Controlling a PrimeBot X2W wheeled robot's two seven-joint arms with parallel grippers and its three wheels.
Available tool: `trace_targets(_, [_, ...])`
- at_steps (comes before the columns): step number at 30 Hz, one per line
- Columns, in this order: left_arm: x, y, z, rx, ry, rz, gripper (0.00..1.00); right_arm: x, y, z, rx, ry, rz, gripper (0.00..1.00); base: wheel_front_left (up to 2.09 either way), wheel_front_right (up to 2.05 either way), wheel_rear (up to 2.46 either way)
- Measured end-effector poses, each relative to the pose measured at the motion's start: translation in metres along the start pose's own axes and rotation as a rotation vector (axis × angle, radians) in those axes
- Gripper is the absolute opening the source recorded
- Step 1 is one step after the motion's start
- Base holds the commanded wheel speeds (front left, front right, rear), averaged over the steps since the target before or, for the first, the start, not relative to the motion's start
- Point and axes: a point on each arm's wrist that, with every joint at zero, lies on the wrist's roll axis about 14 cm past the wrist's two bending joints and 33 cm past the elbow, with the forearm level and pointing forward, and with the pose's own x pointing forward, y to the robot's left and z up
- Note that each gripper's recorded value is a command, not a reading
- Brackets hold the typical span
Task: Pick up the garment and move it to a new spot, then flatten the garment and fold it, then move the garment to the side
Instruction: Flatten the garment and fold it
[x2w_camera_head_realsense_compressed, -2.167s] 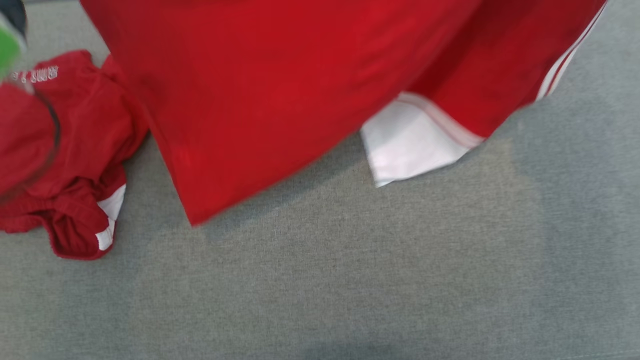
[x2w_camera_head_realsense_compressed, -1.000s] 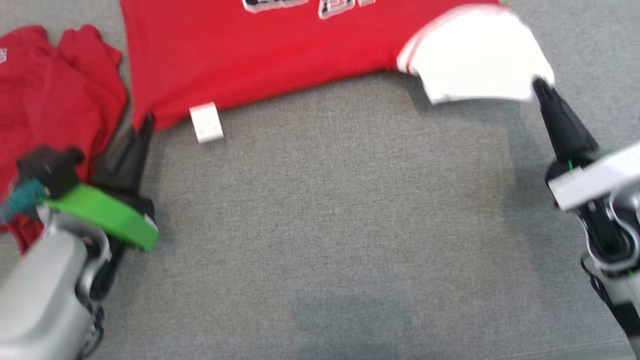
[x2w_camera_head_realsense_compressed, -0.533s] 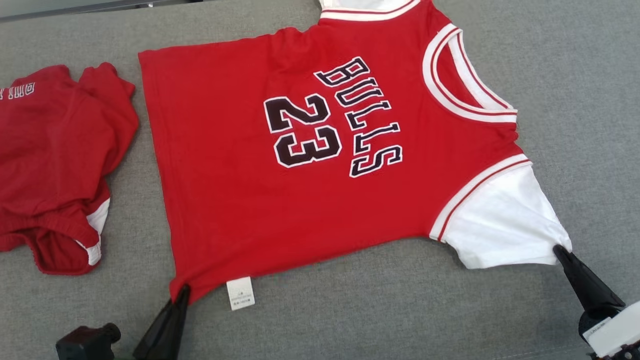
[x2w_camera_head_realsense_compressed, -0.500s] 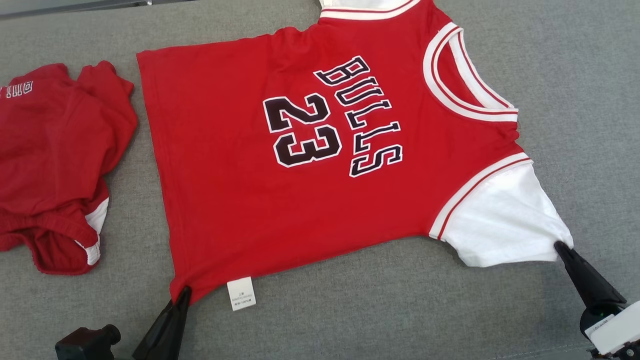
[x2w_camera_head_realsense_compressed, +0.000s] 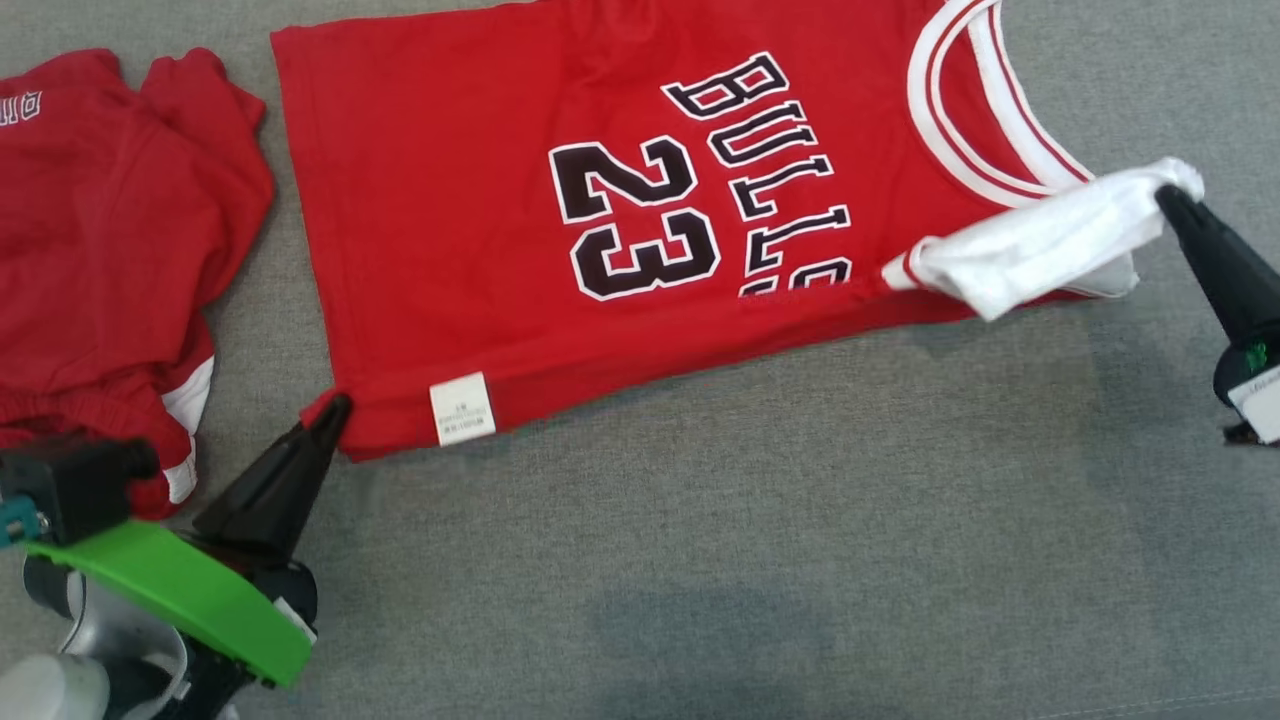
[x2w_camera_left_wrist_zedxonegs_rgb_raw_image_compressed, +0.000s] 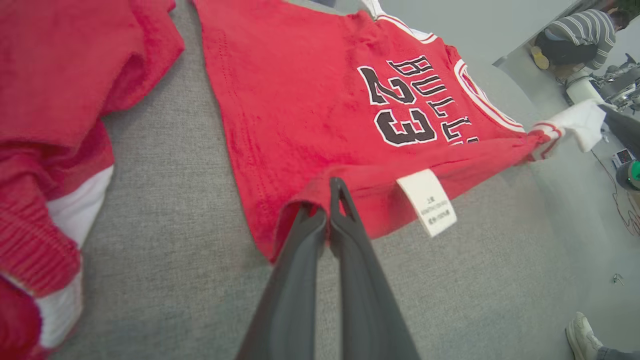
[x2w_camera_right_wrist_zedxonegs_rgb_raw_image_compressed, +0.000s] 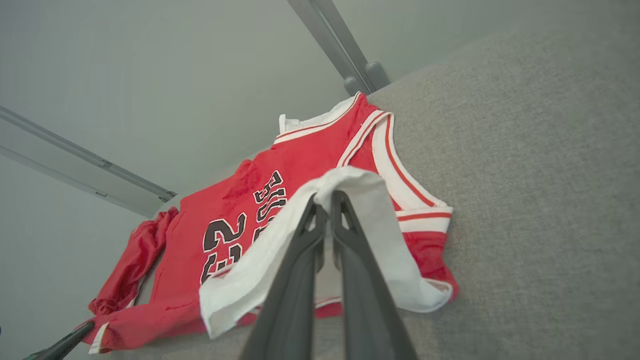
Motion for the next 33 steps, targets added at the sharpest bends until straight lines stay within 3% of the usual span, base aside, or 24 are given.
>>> trace_targets(5, [0.018,0.008,0.026,0.010,0.011,0.003,0.00,0.043,-0.005,0.005,-0.053,0.023,-0.001,0.00,0.00,0.00,0.00])
trace_targets(11, [0.052,0.032,0.022,0.043,0.099,0.061,0.00,0.089,-0.011,-0.016,-0.066,0.079,-0.020,0.00,0.00,0.00,0.00])
trace_targets(13, [0.062,0.037,0.026,0.044,0.084,0.071,0.00,0.096,-0.013,-0.026,-0.085,0.108,-0.031,0.69,0.00,0.00,0.00])
trace_targets(14, [0.066,0.041,0.026,0.056,0.089,0.079,0.00,0.098,-0.013,-0.032,-0.094,0.122,-0.035,0.94,0.00,0.00,0.00])
trace_targets(15, [0.069,0.046,0.023,0.060,0.102,0.092,0.00,0.100,-0.015,-0.036,-0.109,0.130,-0.041,1.00,0.00,0.00,0.00])
trace_targets(16, [0.071,0.048,0.021,0.058,0.108,0.097,0.18,0.101,-0.016,-0.036,-0.119,0.128,-0.047,1.00,0.00,0.00,0.00])
trace_targets(17, [0.074,0.052,0.020,0.054,0.107,0.114,0.44,0.102,-0.015,-0.033,-0.131,0.119,-0.049,1.00,0.00,0.00,0.00])
trace_targets(18, [0.075,0.056,0.019,0.056,0.111,0.127,1.00,0.103,-0.014,-0.028,-0.146,0.096,-0.050,1.00,0.00,0.00,0.00])
trace_targets(24, [0.067,0.062,0.024,0.099,0.094,0.167,1.00,0.089,0.001,0.012,-0.267,-0.011,-0.027,1.00,0.00,0.00,0.00])
trace_targets(33, [0.041,0.030,-0.002,0.037,0.159,0.090,1.00,0.037,-0.036,-0.031,-0.459,0.261,-0.145,1.00,0.00,0.00,0.00])
